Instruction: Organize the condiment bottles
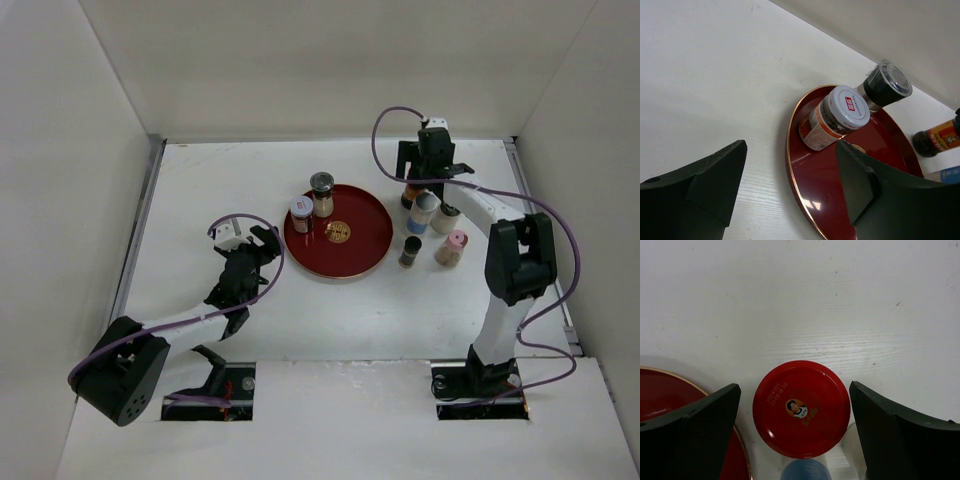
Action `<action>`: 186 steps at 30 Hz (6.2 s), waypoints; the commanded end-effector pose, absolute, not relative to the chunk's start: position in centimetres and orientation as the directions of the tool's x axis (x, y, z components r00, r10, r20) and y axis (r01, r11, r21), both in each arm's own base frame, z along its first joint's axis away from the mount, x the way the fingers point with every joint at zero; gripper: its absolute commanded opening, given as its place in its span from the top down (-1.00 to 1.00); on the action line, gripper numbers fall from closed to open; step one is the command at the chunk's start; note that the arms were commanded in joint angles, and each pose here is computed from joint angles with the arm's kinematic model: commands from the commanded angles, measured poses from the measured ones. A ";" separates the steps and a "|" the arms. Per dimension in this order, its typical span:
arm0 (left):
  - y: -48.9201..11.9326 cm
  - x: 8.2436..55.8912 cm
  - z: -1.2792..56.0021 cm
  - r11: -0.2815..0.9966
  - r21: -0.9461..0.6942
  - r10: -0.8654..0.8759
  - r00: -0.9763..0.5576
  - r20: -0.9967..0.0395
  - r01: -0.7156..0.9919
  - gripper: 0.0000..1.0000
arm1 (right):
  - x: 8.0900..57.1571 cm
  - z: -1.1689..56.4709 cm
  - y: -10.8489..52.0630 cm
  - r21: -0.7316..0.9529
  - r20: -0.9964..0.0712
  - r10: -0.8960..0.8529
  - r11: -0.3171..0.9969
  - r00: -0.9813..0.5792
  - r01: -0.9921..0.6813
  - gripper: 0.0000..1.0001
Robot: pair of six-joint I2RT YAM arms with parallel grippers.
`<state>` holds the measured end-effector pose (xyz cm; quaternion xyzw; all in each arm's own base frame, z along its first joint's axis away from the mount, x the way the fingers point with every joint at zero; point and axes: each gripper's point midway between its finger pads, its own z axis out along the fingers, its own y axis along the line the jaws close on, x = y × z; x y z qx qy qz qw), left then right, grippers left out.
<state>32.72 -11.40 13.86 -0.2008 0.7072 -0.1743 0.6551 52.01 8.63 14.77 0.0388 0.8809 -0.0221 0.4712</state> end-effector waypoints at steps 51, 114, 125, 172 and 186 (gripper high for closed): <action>-11.4 33.2 16.1 0.831 -0.555 -0.555 -0.001 -0.832 -0.026 -0.40 | 54.4 23.7 28.8 0.119 -0.965 0.054 0.962 -0.258 -0.247 -0.14; -12.2 33.2 15.9 0.832 -0.554 -0.554 -0.019 -0.832 -0.012 -0.40 | 43.7 22.0 9.1 0.075 -0.968 0.131 0.965 -0.212 0.251 -0.16; -12.1 33.1 16.1 0.831 -0.556 -0.556 -0.012 -0.831 -0.009 -0.40 | 47.1 25.2 18.9 0.089 -0.985 0.091 0.996 -0.145 0.022 -0.13; -5.4 31.7 15.9 0.718 -0.679 -0.662 0.147 -0.735 -0.156 -0.39 | 35.1 26.7 31.6 0.178 -0.975 0.119 0.921 -0.186 -0.347 -0.86; -6.9 32.4 15.2 0.737 -0.662 -0.657 0.086 -0.749 -0.137 -0.42 | 32.9 14.7 11.4 0.097 -0.929 0.154 0.979 -0.337 0.178 -0.90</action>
